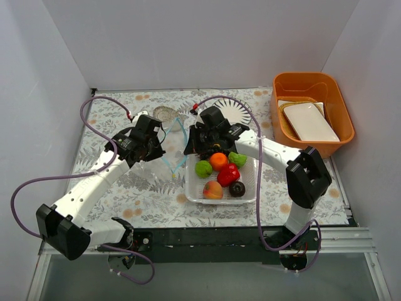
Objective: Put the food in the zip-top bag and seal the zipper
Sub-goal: Open the zipper of the food storage bag at the center of the board, then pick up the fake fruit from the bin.
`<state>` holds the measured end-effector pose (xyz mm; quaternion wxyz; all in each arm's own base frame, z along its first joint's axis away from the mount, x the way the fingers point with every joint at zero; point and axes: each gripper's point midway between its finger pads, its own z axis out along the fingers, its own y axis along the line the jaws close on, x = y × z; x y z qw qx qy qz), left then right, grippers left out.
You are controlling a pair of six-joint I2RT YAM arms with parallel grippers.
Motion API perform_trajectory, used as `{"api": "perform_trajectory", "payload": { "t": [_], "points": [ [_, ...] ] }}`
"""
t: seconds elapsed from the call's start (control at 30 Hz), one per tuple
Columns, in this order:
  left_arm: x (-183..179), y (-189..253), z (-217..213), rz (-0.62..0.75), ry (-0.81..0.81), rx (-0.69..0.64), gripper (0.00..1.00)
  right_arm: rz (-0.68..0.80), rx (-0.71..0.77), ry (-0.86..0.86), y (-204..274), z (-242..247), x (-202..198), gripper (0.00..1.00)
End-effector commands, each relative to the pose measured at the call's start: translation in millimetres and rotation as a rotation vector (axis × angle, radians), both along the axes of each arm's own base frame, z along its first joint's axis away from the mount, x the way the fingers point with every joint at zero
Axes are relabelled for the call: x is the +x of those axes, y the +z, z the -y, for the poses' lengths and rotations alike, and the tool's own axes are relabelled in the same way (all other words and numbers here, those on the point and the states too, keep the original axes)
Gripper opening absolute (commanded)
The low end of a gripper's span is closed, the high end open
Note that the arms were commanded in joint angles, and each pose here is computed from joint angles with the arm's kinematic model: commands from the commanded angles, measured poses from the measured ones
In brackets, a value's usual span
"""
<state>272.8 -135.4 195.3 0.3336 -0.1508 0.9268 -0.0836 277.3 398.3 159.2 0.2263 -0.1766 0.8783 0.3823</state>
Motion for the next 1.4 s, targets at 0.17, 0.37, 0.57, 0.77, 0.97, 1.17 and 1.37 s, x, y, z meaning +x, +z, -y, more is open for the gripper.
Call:
{"api": "perform_trajectory", "payload": {
  "t": [0.17, 0.37, 0.57, 0.77, 0.97, 1.17, 1.37],
  "points": [
    [-6.9, 18.9, -19.6, 0.014, 0.125, 0.002, 0.0, 0.138, 0.057, 0.03, 46.6, -8.6, 0.8, 0.01],
    [-11.3, 23.6, -27.5, 0.022, 0.157, 0.014, 0.0, 0.171, 0.007, 0.004, 40.3, 0.4, 5.9, 0.01],
    [-11.8, 13.2, -22.7, 0.025, 0.146, -0.016, 0.0, 0.2, -0.079, -0.036, 36.8, 11.3, 15.2, 0.01],
    [-12.0, 10.8, -22.7, 0.042, 0.132, -0.02, 0.0, 0.191, -0.033, 0.013, 46.6, 3.6, 7.0, 0.01],
    [-10.9, 5.6, -15.5, 0.067, 0.105, -0.063, 0.0, 0.166, 0.023, 0.051, 49.9, -4.1, -1.8, 0.01],
    [0.8, -3.7, -8.0, 0.059, 0.081, -0.046, 0.0, 0.17, 0.025, 0.021, 64.7, 3.1, -3.8, 0.69],
    [12.7, -8.0, -3.2, 0.062, 0.069, -0.031, 0.0, 0.23, -0.045, -0.154, 78.8, 52.5, -5.5, 0.98]
  ]
}}
